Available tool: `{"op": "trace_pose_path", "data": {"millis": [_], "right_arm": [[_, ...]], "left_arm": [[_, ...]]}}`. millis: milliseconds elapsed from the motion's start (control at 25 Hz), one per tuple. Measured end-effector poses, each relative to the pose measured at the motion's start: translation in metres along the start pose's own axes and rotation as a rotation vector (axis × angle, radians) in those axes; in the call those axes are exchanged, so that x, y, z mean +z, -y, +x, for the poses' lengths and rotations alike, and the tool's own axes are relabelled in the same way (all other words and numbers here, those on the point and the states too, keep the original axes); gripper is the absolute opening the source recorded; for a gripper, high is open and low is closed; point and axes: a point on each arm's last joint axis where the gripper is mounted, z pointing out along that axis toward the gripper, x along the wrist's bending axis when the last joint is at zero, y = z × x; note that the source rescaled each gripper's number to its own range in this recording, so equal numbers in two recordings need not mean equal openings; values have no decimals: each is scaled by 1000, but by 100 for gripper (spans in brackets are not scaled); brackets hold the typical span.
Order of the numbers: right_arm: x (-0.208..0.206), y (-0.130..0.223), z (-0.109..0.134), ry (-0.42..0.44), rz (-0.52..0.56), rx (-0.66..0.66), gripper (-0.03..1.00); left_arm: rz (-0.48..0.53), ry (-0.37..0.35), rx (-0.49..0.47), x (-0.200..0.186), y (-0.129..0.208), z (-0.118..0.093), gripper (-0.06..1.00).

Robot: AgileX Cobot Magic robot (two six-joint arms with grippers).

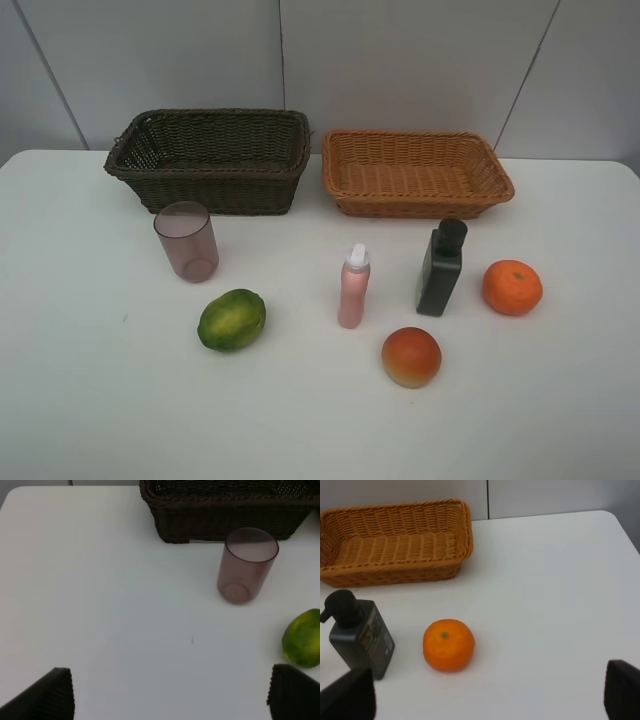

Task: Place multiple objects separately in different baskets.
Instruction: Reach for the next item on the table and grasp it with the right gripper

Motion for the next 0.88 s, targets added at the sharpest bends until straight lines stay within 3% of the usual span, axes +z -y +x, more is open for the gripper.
{"op": "trace_pose_path", "data": {"millis": [880], "right_arm": [[0, 0, 0, 0, 0, 0, 99]], "left_arm": [[0, 0, 0, 0, 0, 0, 100]]}}
